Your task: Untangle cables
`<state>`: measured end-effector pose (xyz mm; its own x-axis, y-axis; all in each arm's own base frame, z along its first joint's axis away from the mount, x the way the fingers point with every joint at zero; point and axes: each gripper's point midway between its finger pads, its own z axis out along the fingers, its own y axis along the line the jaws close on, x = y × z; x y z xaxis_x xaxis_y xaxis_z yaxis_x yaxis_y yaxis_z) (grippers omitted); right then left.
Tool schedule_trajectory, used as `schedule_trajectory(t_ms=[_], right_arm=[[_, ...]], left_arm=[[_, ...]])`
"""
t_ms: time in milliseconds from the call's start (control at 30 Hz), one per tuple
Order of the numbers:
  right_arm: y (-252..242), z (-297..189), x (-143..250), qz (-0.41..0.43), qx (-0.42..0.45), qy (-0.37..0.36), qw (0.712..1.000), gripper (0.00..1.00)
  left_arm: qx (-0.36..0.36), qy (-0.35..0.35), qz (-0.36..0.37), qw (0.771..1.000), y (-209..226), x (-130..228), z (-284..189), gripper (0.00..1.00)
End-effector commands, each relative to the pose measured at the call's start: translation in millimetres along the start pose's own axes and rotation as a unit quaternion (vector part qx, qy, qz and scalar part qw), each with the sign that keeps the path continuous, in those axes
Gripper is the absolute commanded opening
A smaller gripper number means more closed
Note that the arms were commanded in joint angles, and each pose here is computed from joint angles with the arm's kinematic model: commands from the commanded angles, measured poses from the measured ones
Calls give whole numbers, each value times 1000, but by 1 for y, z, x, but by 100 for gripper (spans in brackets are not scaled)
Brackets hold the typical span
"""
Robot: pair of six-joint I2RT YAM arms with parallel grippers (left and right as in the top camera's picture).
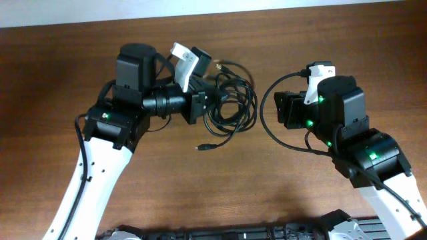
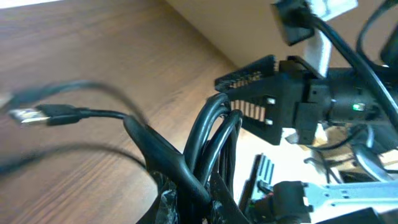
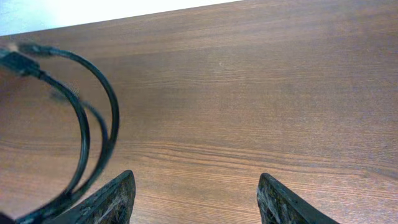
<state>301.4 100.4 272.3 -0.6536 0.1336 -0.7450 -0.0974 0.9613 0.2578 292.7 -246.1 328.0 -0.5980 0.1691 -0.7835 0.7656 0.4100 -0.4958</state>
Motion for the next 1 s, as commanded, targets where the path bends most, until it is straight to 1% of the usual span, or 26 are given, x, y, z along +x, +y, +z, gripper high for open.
schedule_trajectory(t_ms=[0, 100, 233, 333, 500, 600, 700, 733, 800, 867, 967], right_arm=[[-3, -5, -6, 7, 9, -13, 1000, 62], [-3, -5, -7, 7, 8, -15, 1000, 62], [3, -6, -6, -15, -9, -10, 1000, 66], [26, -8, -4, -73, -74, -6, 995, 67], [61, -17, -2, -149, -177, -11, 973, 79], [67, -19, 1, -159, -194, -9, 968, 83], [67, -19, 0, -160, -194, -11, 968, 88], [68, -20, 0, -160, -197, -12, 967, 88], [80, -26, 3, -189, -235, -13, 953, 89], [90, -32, 7, -213, -268, -16, 939, 89], [93, -34, 7, -215, -278, -18, 936, 89]], left_arm=[[-15, -24, 24, 999, -3, -14, -8, 0], [-28, -29, 31, 999, 1, -16, -8, 0], [-31, -27, 92, 995, 2, -16, -8, 0], [-32, -24, 146, 989, 1, -16, -8, 0], [-33, -22, 221, 975, 1, -16, -8, 0], [-32, -21, 238, 970, 0, -16, -8, 0], [-9, -24, 250, 968, -8, -15, -7, 0], [12, -25, 266, 964, -16, -13, -6, 0], [47, -29, 307, 950, -31, -10, -4, 0], [56, -29, 324, 944, -36, -9, -1, 0], [67, -27, 333, 940, -44, -6, 3, 0]])
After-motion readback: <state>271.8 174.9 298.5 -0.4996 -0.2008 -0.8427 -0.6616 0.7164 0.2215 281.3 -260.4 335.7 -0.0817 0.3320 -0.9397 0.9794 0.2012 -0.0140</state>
